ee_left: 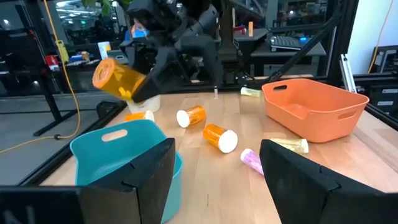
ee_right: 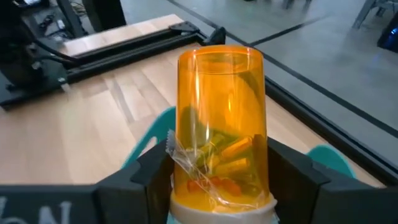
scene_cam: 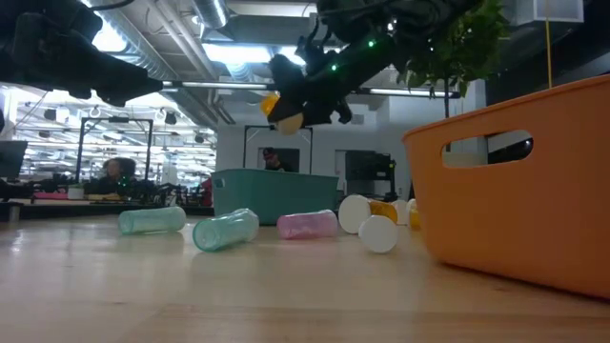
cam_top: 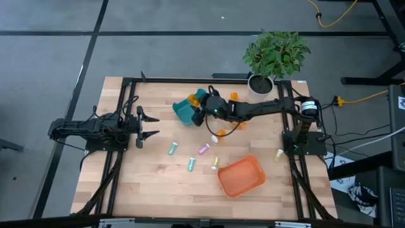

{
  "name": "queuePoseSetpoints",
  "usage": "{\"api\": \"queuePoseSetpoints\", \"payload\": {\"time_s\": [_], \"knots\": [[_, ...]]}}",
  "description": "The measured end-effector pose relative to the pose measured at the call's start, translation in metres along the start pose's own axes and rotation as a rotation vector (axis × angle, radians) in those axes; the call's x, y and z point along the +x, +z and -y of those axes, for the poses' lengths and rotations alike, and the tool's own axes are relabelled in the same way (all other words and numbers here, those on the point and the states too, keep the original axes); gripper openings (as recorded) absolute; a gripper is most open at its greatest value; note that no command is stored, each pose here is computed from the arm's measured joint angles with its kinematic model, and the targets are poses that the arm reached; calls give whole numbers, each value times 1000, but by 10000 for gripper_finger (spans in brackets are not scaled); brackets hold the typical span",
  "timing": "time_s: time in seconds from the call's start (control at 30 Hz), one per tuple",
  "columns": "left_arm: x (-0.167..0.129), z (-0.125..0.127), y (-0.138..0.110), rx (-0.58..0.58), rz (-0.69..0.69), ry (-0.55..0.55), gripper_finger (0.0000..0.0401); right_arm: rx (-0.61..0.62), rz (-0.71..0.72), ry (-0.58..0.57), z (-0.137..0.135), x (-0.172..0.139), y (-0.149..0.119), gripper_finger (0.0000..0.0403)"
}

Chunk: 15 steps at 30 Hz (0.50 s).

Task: Pick and place medicine bottles into bin by pill shape (circle, oval)
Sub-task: Put the bottom right big orange pill bottle into the light blue bin

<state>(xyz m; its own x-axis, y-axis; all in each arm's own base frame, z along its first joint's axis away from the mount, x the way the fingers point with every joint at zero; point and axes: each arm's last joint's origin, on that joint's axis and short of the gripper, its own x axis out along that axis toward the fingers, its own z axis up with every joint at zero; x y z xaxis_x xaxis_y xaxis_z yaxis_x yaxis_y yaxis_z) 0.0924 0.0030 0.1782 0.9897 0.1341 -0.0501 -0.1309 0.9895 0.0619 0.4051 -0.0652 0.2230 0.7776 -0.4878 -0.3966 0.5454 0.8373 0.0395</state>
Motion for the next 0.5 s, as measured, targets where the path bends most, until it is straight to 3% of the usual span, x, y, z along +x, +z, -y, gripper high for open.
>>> {"api": "queuePoseSetpoints", "payload": {"time_s": [0.23, 0.5], "knots": [[0, 0, 0, 0, 0, 0, 229, -31, 38, 5, 1, -5, 9, 221], [0, 0, 0, 0, 0, 0, 229, 30, 37, 6, 1, -5, 9, 228]]}}
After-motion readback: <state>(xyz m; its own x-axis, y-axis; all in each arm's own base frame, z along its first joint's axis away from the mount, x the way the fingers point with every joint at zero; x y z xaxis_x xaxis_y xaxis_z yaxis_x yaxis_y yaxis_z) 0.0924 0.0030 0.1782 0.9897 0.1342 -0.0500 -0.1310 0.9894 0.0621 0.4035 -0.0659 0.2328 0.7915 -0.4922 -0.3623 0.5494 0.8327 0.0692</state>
